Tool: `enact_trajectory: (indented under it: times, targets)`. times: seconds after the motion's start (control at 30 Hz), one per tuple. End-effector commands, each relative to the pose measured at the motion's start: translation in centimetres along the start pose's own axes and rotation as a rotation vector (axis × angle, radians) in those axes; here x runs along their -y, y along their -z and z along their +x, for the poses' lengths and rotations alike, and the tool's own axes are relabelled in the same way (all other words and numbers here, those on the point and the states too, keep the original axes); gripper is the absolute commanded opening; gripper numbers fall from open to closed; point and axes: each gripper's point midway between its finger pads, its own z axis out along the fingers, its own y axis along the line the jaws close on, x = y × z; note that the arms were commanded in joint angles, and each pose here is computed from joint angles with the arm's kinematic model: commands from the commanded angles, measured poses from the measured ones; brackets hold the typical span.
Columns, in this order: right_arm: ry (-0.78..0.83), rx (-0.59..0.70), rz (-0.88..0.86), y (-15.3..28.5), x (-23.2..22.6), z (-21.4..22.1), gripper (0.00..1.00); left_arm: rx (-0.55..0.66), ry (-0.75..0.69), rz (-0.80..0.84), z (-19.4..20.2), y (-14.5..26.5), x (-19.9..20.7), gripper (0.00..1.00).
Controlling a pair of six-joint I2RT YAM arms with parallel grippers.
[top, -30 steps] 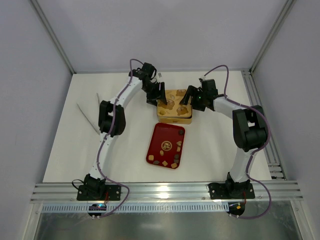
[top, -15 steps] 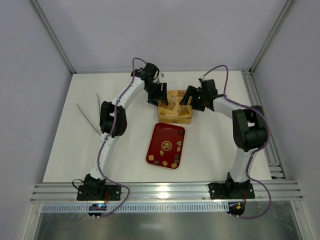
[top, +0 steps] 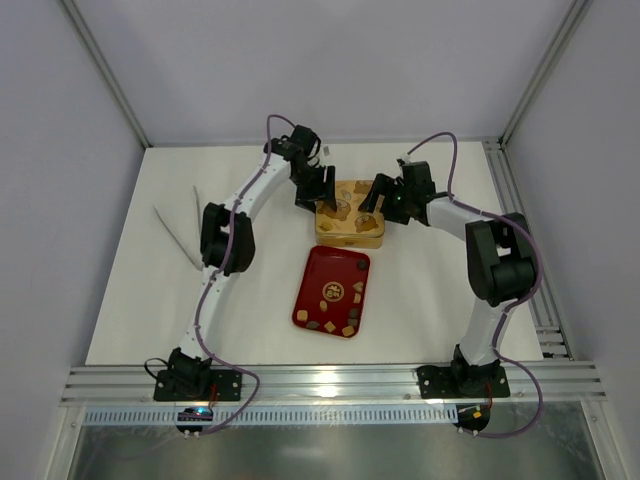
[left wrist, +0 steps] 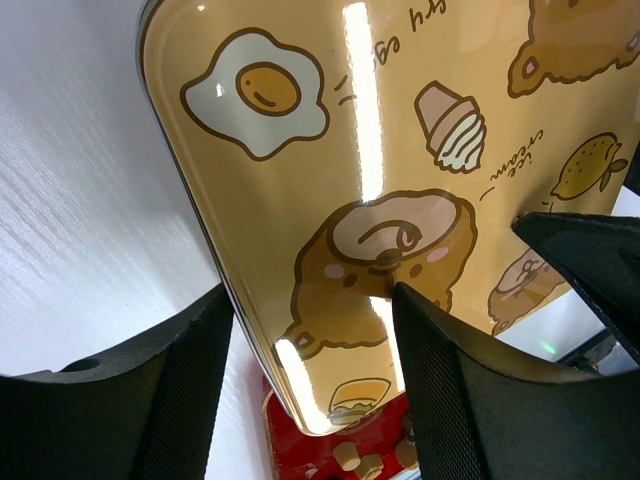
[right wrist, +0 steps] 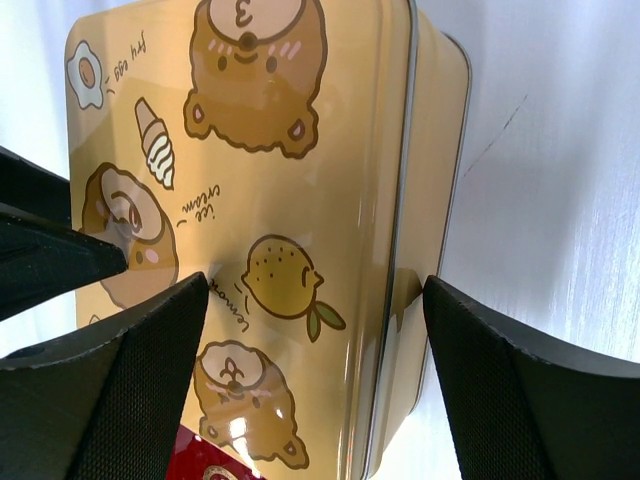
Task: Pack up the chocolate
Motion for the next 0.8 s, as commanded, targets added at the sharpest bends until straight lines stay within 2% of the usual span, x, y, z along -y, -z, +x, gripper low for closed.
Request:
enact_trajectory:
  times: [0.0,0.77]
  targets:
    - [0.035,0.034,-0.023,1.1,-1.4,-0.2,0.87,-0.024,-0.04,-0.096,0.9,-0.3,-1.2,0.64]
    - [0.065,0.096,-0.01,4.4,-2.6,0.0,0.77,-0.006,-0.047,-0.137,1.1,0.3,-0.9,0.64]
